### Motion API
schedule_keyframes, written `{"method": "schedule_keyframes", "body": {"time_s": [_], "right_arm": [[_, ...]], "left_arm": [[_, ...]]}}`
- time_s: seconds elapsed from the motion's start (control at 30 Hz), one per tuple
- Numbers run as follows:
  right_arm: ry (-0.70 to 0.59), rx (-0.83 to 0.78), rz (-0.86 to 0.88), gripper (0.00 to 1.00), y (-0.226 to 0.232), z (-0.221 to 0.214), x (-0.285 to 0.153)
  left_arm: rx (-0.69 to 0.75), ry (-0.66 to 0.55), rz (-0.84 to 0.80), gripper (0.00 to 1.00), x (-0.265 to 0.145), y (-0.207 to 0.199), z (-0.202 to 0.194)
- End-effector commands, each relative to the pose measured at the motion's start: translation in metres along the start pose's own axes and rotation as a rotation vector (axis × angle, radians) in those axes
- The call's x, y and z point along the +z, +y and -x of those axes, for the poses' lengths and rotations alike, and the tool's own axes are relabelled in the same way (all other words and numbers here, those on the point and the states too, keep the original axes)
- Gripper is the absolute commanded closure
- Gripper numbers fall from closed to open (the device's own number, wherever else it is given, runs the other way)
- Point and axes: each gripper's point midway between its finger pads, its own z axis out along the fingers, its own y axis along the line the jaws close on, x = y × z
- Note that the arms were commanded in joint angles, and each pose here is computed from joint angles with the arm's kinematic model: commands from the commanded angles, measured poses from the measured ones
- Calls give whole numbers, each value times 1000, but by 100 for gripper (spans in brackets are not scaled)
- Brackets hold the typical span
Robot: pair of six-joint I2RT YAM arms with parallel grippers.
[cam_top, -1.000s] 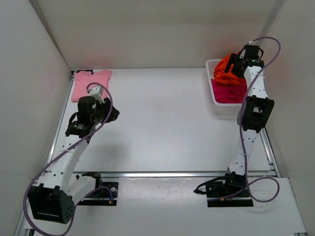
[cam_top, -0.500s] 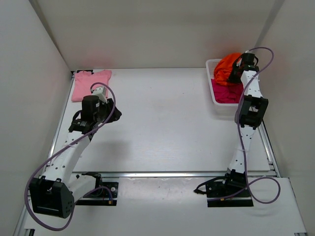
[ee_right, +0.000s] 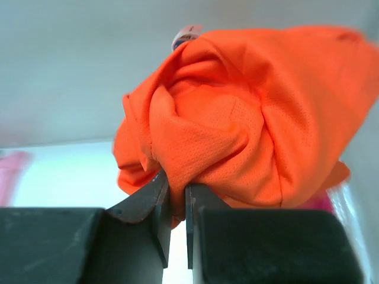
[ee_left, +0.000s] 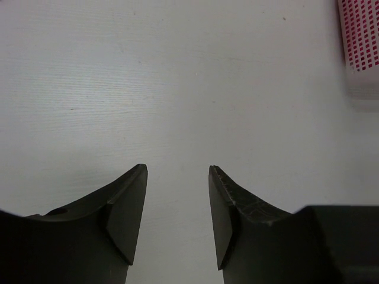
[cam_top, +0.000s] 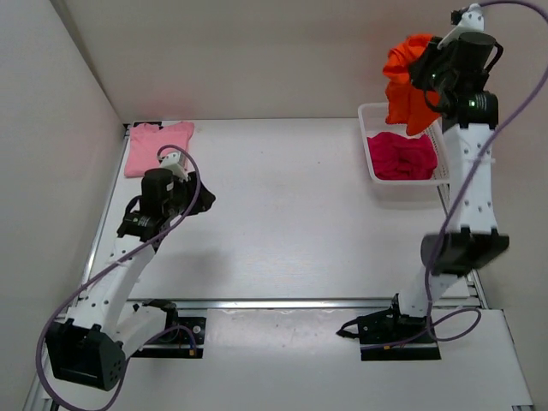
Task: Fold and stack the t-shirts
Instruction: Move the tshirt to the center of the board
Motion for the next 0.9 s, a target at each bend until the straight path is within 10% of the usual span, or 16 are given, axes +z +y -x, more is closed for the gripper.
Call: {"method": "schedule_keyframes", "body": {"time_s": [0.0,0.17,0.53,0.73,0.87], "right_arm": [[-141,-70,136,100,71,27,-71],[-167,-60,365,100,152,-26,-138],[279,-15,642,100,229,-201,-137],[488,-45,537,52,216,-265,-104],[510,-54,470,45,191,-282,-101]], "left_arm": [[1,-52,2,43,-18,2,10],[-11,-126,62,33,-44,25,36],[-23,-61,-1,27,-40,2,17],[58,85,-4,20,-14,-18,-21],[36,113,-12,19,0,-19,-29]]}}
